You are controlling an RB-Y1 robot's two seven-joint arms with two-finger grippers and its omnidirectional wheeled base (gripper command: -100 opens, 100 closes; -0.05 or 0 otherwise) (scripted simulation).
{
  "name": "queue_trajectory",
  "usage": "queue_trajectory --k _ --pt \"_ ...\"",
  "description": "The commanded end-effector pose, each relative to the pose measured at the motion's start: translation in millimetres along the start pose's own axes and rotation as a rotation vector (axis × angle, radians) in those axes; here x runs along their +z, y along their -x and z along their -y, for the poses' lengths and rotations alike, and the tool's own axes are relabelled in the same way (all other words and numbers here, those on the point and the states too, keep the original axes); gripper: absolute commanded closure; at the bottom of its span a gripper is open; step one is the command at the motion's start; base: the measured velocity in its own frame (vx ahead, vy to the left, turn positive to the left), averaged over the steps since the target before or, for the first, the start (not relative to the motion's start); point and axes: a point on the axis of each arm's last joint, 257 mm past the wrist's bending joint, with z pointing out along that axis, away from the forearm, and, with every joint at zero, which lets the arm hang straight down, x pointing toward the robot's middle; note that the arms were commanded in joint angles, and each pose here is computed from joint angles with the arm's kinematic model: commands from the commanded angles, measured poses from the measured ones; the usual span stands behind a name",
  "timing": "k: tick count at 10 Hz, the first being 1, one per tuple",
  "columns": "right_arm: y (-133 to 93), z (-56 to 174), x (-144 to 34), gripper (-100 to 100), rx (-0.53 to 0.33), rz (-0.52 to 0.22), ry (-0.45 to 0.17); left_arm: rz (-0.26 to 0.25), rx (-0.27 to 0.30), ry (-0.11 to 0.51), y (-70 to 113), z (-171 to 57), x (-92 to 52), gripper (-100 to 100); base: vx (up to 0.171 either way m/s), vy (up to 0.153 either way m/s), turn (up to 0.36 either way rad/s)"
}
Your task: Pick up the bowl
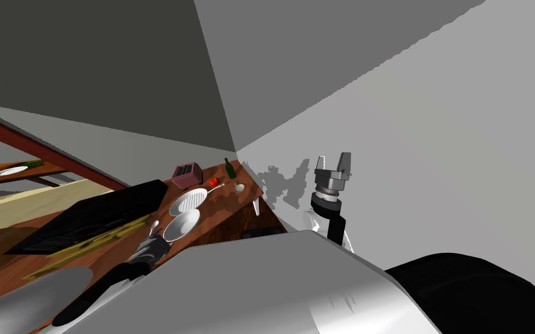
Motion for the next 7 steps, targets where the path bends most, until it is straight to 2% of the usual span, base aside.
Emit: queue_trajectory --k 1,2,3,5,6,7 --pt "0.0 0.0 0.0 0 0.0 0.0 0.0 0.031 -0.036 0.053 12.9 -14.9 -2.5 -100 0.004 0.01 -0.216" --pt "0.0 0.0 0.0 0 0.0 0.0 0.0 0.032 -0.036 0.055 13.1 -15.5 -2.6 -100 0.002 0.01 -0.107" --pt "0.0 0.0 0.0 0 0.0 0.0 0.0 0.056 -0.065 0.095 23.6 -27.2 -4.2 -100 0.004 0.009 -0.167" --pt "-0.1 0.0 0.0 0 0.0 0.0 0.0 0.099 -0.119 0.161 41.6 -47.1 -8.5 -100 0.002 0.018 -0.367" --pt "0.0 0.0 0.0 0 0.0 0.0 0.0 0.102 -0.119 0.17 42.2 -49.2 -8.9 -100 0.001 0.022 -0.049" --pt "0.0 0.0 0.0 0 0.0 0.0 0.0 0.123 -0.143 0.204 50.4 -59.3 -11.6 -100 0.005 0.01 -0.138"
